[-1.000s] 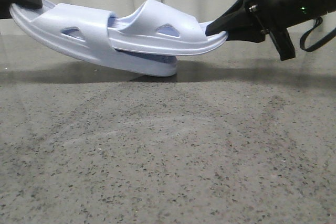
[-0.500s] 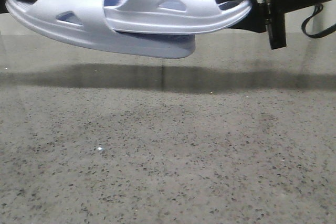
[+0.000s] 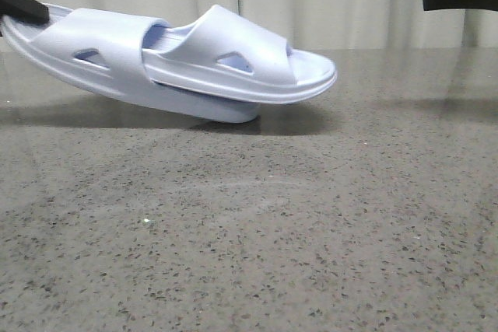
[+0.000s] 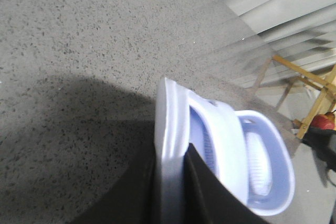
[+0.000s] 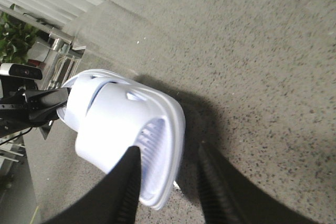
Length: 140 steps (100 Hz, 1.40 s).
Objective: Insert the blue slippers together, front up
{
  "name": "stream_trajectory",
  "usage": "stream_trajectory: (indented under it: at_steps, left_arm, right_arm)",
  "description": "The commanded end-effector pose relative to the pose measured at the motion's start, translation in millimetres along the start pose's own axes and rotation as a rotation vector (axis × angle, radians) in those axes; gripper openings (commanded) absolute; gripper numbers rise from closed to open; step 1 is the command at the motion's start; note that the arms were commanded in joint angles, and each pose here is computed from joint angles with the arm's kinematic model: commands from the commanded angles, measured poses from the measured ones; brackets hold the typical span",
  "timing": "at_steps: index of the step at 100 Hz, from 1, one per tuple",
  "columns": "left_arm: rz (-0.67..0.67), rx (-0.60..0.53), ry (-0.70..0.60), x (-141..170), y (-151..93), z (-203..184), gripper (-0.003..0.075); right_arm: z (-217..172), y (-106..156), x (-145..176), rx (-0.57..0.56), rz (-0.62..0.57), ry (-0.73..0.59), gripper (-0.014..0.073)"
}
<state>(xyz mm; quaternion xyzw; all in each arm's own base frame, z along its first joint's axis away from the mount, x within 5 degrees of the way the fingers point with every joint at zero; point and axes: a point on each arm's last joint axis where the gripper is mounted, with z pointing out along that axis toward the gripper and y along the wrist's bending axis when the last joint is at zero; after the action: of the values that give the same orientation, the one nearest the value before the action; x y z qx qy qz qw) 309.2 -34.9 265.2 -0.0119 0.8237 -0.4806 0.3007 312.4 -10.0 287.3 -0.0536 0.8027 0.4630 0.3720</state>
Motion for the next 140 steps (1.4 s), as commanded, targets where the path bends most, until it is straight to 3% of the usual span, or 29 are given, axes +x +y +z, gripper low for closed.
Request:
stream_trajectory:
  at_steps: [1,18,27,32,45,50,56,68,82,85,97,103,121,140]
  left_arm:
    - [0.041,0.065,-0.045,-4.9,-23.6,2.9,0.0015]
    - [0.125,-0.014,-0.007,2.7,-25.3,17.2,0.0020]
    - [0.189,-0.037,0.022,6.3,-25.1,20.3,0.0069]
    - [0.206,-0.046,0.029,6.8,-24.2,20.2,0.0129]
    - [0.229,-0.073,0.039,7.3,-21.6,20.0,0.0387]
    - [0.238,-0.081,0.042,7.1,-21.2,19.8,0.0454]
    - [0.252,-0.091,0.046,6.0,-20.8,19.0,0.0482]
    - [0.296,-0.091,0.031,-4.7,-25.7,9.5,0.0473]
    - [0.360,-0.076,-0.020,-21.6,-40.8,-12.2,0.0412]
    - [0.373,-0.077,-0.036,-24.1,-44.7,-16.9,0.0374]
    - [0.438,-0.097,-0.103,-28.6,-62.4,-33.6,0.0178]
    - [0.525,-0.113,-0.138,-28.0,-73.8,-41.4,0.0017]
    - [0.704,-0.212,-0.267,-23.6,-109.2,-59.7,0.0015]
    - [0.828,-0.336,-0.392,-2.1,-132.4,-69.2,0.0015]
  right_arm:
    - [-12.9,30.3,-8.0,-0.137,-0.057,-0.013,0.0213]
    - [-13.1,30.2,-6.9,-0.130,-0.017,0.002,0.0213]
    - [-13.1,29.9,-6.4,-0.127,-0.019,0.008,0.0213]
    - [-13.1,29.9,-6.4,-0.127,-0.019,0.008,0.0213]
    - [-13.1,29.9,-6.4,-0.127,-0.019,0.008,0.0213]
    - [-13.1,29.9,-6.4,-0.127,-0.019,0.008,0.0213]
    - [-13.0,29.9,-6.2,-0.126,-0.020,0.009,0.0212]
    - [-13.6,29.1,-5.8,-0.120,-0.022,0.014,0.0171]
    - [-13.6,28.3,-4.5,-0.113,-0.027,0.028,-0.0057]
    - [-13.5,28.1,-4.4,-0.110,-0.028,0.029,-0.0107]
    - [-15.4,30.8,-5.9,-0.088,-0.042,0.013,-0.0087]
    - [-17.9,34.4,-7.4,-0.059,-0.065,-0.002,-0.0086]
    - [-18.4,58.5,-5.7,0.090,-0.177,-0.066,-0.0085]
    - [-11.8,105.5,13.2,0.274,-0.426,-0.137,-0.0085]
